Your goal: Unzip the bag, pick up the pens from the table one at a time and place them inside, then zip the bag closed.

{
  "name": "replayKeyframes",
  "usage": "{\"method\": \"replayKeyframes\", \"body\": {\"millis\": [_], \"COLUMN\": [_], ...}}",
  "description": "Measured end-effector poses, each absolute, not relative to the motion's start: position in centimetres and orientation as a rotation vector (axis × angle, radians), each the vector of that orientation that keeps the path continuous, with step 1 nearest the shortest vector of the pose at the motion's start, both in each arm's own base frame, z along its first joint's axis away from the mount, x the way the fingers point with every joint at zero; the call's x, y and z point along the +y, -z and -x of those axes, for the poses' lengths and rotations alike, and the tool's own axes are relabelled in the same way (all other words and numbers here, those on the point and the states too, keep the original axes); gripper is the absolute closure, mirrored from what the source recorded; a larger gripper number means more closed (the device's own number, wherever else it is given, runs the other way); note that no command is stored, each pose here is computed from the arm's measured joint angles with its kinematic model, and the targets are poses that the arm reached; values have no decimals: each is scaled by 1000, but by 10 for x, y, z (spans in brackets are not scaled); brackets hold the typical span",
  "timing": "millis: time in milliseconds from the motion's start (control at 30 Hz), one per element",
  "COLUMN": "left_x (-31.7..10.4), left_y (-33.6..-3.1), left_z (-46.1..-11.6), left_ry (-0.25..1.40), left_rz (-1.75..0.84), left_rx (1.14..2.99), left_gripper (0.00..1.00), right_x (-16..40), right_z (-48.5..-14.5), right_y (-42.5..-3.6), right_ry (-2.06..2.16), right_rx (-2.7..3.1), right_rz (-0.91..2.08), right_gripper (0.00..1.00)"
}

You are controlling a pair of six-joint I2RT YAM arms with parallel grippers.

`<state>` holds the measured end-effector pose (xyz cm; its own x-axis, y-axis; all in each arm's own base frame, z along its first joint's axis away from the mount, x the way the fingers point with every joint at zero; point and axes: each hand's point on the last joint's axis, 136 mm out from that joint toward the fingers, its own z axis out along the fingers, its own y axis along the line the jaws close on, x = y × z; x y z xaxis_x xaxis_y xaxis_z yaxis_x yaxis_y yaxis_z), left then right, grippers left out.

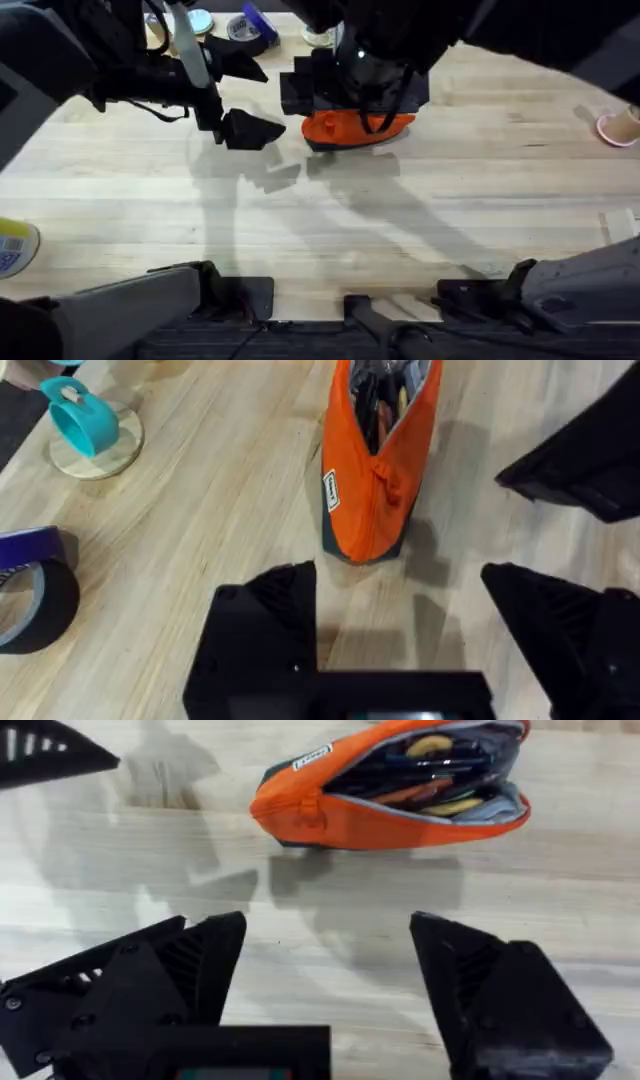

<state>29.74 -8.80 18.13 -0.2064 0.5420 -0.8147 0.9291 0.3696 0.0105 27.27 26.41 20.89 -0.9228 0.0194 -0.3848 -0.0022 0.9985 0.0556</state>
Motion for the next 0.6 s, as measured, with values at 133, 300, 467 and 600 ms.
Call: {"method": "replayKeyframes", "body": {"millis": [133,300,467,600], "left_x": [-88,-88,-88,-88], "left_y": [-181,-181,-181,-181], "left_z": [-297,-297,-297,-297], "left_ry": [647,646,646,647], "left_rz": [-1278,-1278,-1278,-1278], "left_rx": [1873,1873,1873,1873], "left_gripper": [6,6,6,6], "right_x": [266,273,273,277], "right_z": [-273,-269,-260,-262], "right_y": [-203,-188,-167,-166], "right_ry": [-115,-150,-151,-175], "right_rx": [2772,2806,2860,2855], "right_rz": [-15,6,16,16], "right_gripper": [5,6,6,5]}}
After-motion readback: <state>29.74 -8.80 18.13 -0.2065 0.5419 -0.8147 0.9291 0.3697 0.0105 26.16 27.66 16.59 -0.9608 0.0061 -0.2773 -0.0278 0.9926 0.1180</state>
